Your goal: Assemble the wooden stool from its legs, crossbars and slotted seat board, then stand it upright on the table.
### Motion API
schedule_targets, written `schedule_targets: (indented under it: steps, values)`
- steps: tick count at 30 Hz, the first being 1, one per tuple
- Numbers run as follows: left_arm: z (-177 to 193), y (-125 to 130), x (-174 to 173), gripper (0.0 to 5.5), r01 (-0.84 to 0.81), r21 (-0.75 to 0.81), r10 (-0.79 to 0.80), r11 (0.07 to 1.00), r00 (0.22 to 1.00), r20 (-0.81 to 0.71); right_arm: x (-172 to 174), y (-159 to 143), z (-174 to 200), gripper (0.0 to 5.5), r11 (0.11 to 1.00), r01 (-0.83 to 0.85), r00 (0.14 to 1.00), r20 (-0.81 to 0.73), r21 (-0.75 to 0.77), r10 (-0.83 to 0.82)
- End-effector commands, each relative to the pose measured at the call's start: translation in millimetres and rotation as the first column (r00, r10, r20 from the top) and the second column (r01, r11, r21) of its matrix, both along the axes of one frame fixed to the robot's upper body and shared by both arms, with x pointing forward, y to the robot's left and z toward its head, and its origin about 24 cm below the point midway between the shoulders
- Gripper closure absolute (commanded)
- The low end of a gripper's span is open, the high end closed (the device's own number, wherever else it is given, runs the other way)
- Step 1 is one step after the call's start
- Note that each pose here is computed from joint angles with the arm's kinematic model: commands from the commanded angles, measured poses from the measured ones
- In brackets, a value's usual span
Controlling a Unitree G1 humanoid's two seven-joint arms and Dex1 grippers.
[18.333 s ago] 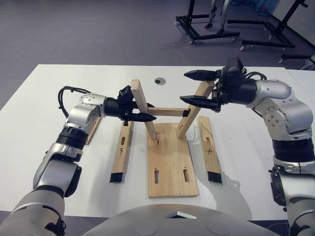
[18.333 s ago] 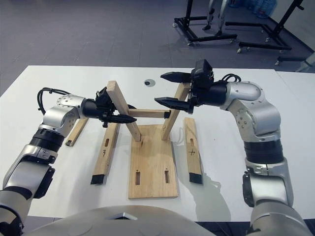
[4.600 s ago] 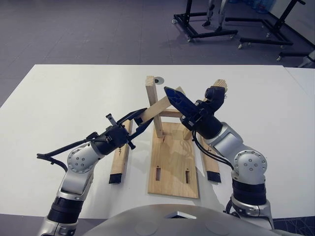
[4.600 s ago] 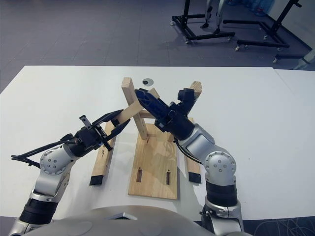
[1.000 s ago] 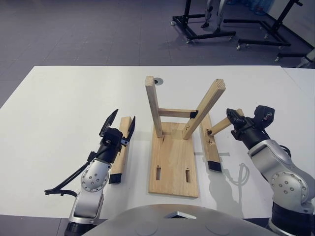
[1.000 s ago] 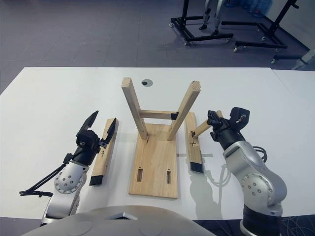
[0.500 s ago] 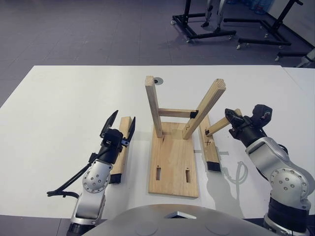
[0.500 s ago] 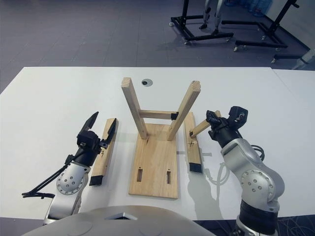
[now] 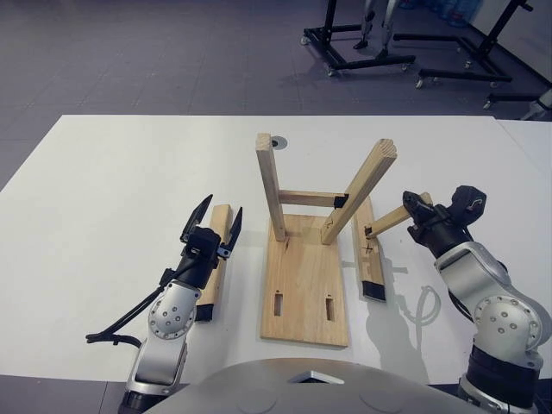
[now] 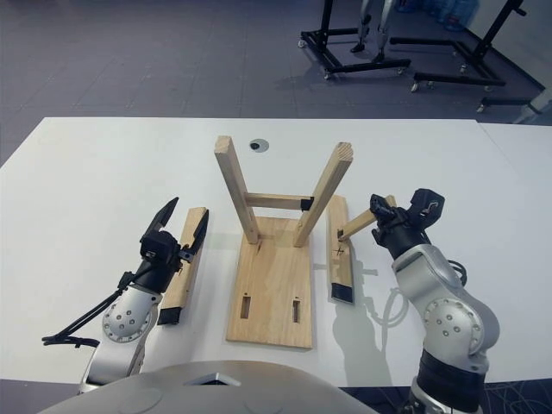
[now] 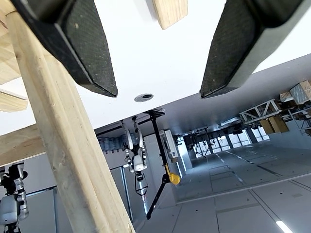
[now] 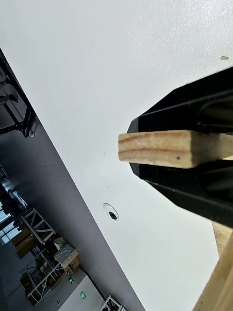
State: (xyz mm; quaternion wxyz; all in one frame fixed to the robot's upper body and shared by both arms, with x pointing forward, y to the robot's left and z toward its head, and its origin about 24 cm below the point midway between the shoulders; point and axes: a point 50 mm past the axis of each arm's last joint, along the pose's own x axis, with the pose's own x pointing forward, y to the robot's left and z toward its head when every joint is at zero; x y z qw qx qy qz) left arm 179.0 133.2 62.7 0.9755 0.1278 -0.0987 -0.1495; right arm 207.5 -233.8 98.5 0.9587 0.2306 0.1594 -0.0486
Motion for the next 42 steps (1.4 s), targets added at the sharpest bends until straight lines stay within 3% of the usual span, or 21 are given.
schedule_targets:
  steps: [1,11,23,42]
  values:
    - [-1,1,0,2.4,-0.004,0.01,0.004,1.0,1.0,0.001,-4,0,-9,5.11,0.993,-0.019,0.996,-0.084,-0.119,0.009]
    - [1,0,2,2.4,0.004,0.007,-0.004,1.0,1.0,0.008,-3,14,-16,5.11,0.946,-0.157,0.985,-0.118,-0.285,0.128]
    - [1,-3,5,2.4,-0.003,-0.004,0.003,1.0,1.0,0.013,-10,11,-47,5.11,0.911,-0.258,0.96,-0.195,-0.323,0.202]
    - [-1,-6,7,2.4,-0.027,-0.021,0.027,0.999,1.0,0.015,12,-3,-36,5.11,0.893,-0.218,0.975,-0.116,-0.394,0.188]
